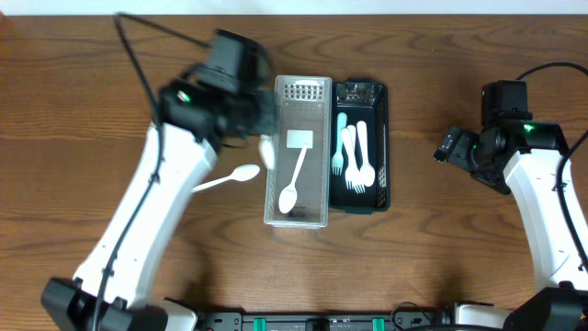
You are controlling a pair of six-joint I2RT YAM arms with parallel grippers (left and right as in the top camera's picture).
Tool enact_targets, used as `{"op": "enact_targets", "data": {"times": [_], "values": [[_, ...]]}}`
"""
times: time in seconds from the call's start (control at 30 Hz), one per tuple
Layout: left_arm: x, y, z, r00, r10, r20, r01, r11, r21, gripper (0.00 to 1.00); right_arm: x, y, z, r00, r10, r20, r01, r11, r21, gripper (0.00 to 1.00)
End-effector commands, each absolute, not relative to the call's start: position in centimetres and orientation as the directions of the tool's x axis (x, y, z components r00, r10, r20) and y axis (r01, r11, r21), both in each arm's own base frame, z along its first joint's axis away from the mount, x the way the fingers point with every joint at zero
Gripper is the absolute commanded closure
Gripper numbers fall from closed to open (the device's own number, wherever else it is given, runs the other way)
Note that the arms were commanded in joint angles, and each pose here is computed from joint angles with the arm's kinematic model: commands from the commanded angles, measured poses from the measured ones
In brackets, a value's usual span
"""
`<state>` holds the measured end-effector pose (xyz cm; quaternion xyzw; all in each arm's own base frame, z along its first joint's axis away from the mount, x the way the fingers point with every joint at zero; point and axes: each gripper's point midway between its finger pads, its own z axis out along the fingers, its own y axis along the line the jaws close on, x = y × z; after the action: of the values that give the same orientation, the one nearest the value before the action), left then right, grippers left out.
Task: Pack container
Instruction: 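Place the spoon into the grey basket and release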
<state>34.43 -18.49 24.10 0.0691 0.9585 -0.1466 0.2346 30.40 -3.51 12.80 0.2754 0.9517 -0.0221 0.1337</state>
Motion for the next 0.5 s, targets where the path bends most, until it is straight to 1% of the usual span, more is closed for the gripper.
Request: {"op": "enact_targets", "data": {"times": [0.0, 0.07, 0.2, 0.23, 0.27, 0.3, 0.37, 0.4, 0.47], "values": [[33.7, -20.4, 21.2, -0.856, 0.251, -0.451, 0.323, 0.942, -0.089, 0.94, 30.3, -3.6, 12.7, -0.808, 0.525, -0.267, 0.538, 0.842, 0.027, 0.01], [33.5, -20.8, 19.3, -0.858, 0.293, -0.423, 0.333, 0.943, -0.022, 0.94, 30.3, -3.6, 12.7, -0.808, 0.525, -0.266, 0.538, 0.842, 0.026, 0.01], [33.1, -21.4, 14.6, -0.891, 0.339, -0.302, 0.35, 0.937, 0.018, 0.92, 30.3, -3.6, 12.7, -0.809, 0.525, -0.265, 0.538, 0.842, 0.026, 0.01], [33.1, -21.4, 13.7, -0.897, 0.343, -0.279, 0.35, 0.936, 0.025, 0.88, 30.3, -3.6, 12.7, -0.809, 0.525, -0.265, 0.538, 0.842, 0.026, 0.01], [33.2, -21.3, 12.9, -0.903, 0.343, -0.259, 0.347, 0.937, 0.03, 0.74, 30.3, -3.6, 12.7, -0.809, 0.525, -0.265, 0.538, 0.842, 0.026, 0.01], [33.3, -21.1, 12.5, -0.909, 0.335, -0.247, 0.338, 0.941, 0.032, 0.67, 30.3, -3.6, 12.7, -0.809, 0.525, -0.265, 0.538, 0.842, 0.026, 0.01], [33.3, -20.6, 12.5, -0.924, 0.298, -0.24, 0.3, 0.953, 0.027, 0.6, 30.2, -3.6, 12.7, -0.809, 0.525, -0.264, 0.538, 0.842, 0.025, 0.01], [33.4, -20.2, 13.0, -0.934, 0.263, -0.243, 0.267, 0.964, 0.019, 0.52, 30.2, -3.6, 12.7, -0.81, 0.525, -0.262, 0.538, 0.842, 0.024, 0.01], [33.5, -19.5, 14.3, -0.943, 0.209, -0.26, 0.216, 0.976, 0.004, 0.44, 30.2, -3.6, 12.7, -0.81, 0.525, -0.262, 0.538, 0.842, 0.024, 0.01]]}}
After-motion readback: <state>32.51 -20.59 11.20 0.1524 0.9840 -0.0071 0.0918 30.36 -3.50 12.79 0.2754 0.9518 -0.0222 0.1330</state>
